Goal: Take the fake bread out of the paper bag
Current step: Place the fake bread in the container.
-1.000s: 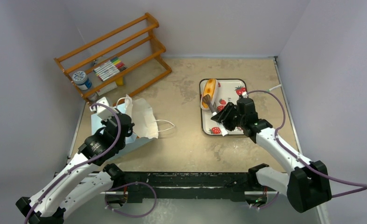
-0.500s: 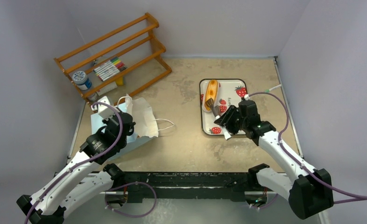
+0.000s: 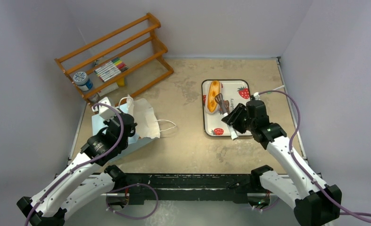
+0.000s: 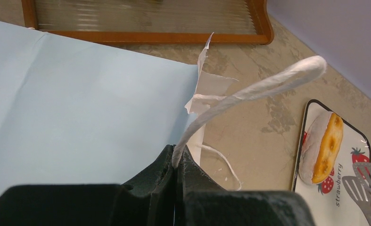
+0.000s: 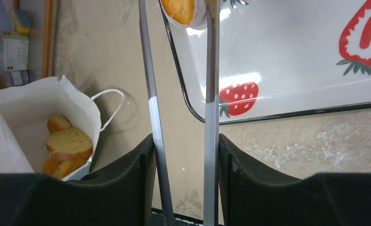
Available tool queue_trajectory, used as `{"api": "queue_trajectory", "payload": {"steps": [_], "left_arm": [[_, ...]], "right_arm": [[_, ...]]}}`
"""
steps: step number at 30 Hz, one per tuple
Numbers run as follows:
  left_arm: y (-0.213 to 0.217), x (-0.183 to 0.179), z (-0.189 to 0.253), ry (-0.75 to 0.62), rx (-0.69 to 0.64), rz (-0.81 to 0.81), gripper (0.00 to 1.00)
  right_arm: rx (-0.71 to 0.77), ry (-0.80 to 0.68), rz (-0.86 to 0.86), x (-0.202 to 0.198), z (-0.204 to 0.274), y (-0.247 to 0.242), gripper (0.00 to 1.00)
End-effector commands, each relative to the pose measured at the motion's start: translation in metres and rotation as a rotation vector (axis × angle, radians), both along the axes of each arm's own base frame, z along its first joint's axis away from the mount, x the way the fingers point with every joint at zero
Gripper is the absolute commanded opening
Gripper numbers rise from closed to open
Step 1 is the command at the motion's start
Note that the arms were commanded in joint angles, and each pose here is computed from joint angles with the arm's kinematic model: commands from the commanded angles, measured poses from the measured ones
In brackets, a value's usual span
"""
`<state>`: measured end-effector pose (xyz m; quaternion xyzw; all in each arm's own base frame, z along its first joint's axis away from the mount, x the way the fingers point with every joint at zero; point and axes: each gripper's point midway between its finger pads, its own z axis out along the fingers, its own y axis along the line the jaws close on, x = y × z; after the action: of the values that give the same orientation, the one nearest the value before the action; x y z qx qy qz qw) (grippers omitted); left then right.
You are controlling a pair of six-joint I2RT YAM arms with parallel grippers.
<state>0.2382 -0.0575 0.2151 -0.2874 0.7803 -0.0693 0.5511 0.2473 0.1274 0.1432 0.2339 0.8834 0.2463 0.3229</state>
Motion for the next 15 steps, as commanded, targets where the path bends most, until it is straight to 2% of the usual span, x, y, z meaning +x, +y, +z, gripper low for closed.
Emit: {"api": "queue_trajectory", "payload": {"steps": [1, 5, 11, 15], "left_arm": [[-0.005, 0.005, 0.01, -0.045, -0.046, 0.001, 0.0], [-0.009, 0.005, 0.011, -0.043, -0.039, -0.026, 0.0], [-0.027, 0.005, 0.014, -0.061, -0.03, -0.166, 0.0], [-0.048, 0.001, 0.017, -0.081, -0.038, -0.308, 0.0]], "right_arm": [[-0.023, -0.097, -0.047, 0.019, 0.031, -0.008, 0.44], [-0.055, -0.119, -0.085, 0.036, 0.033, -0.012, 0.35], [-0.098, -0.128, -0.107, 0.077, 0.025, -0.015, 0.17], [-0.092, -0.131, -0.11, 0.103, 0.017, -0.023, 0.14]]}}
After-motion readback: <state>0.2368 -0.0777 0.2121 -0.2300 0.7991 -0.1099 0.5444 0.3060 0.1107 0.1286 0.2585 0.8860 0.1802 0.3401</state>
